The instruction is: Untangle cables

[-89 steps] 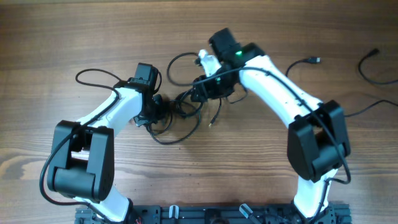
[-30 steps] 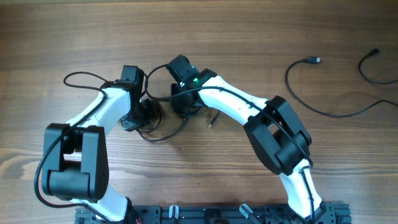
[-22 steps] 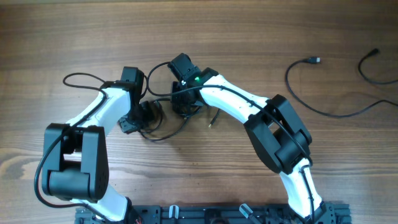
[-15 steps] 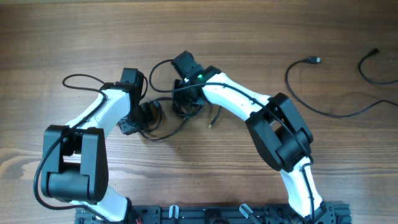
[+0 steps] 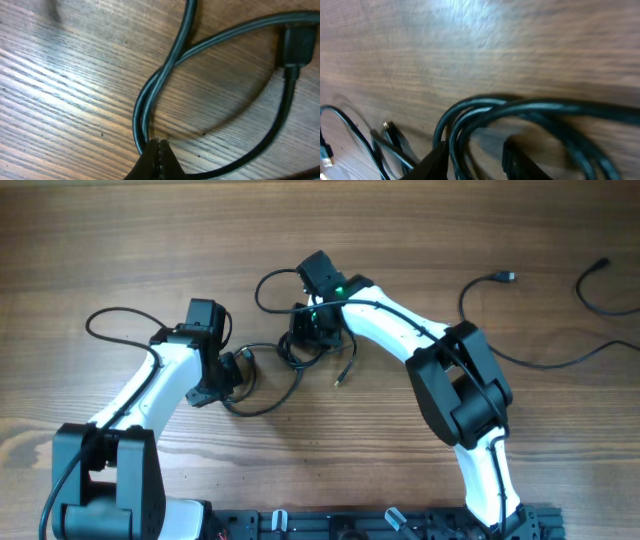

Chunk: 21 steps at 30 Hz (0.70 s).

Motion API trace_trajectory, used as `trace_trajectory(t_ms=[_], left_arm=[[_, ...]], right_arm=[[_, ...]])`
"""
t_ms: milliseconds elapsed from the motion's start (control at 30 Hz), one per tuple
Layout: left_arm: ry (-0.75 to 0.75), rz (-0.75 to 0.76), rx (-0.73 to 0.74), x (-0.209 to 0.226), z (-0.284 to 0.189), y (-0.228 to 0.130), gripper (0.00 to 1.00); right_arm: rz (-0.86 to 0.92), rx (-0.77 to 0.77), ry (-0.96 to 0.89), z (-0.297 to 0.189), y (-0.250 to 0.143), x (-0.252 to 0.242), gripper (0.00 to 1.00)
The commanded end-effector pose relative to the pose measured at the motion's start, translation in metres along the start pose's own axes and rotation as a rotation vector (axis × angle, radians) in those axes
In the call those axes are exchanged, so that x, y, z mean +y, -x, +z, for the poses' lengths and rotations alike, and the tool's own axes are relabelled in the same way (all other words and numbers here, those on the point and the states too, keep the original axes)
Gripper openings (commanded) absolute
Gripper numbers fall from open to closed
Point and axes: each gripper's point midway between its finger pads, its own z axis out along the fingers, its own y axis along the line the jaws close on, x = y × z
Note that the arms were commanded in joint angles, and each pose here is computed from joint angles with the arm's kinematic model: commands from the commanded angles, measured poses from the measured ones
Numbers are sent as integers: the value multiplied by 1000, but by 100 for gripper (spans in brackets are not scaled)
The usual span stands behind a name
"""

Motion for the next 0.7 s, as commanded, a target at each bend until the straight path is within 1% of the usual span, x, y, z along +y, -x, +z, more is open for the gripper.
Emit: trace_trajectory(t_ms=[0,100,133,233,367,600,667], left_arm=[[30,-21,17,12,13,-13,4],[34,-25,26,17,27,-24,4],[34,-47,25,19,31,-27,4],[19,-52,1,15,32,-21,4],[7,-53,-20,12,32,-16,4],[3,-53,-27,11,32,-14,4],[3,-53,-27,11,32,-14,4]], right_arm=[[-17,41,-25,14,-11,-7,37],[-15,40,-33,14,-11,-8,37],[-14,33,-49,14,-10,-11,37],[-26,24,-73,16,-12,-12,36],[-83,-5,-113,20,-16,-9,36],[-142,-34,-107,18,-14,7,36],[-143,-51,-139,18,-12,2,32]])
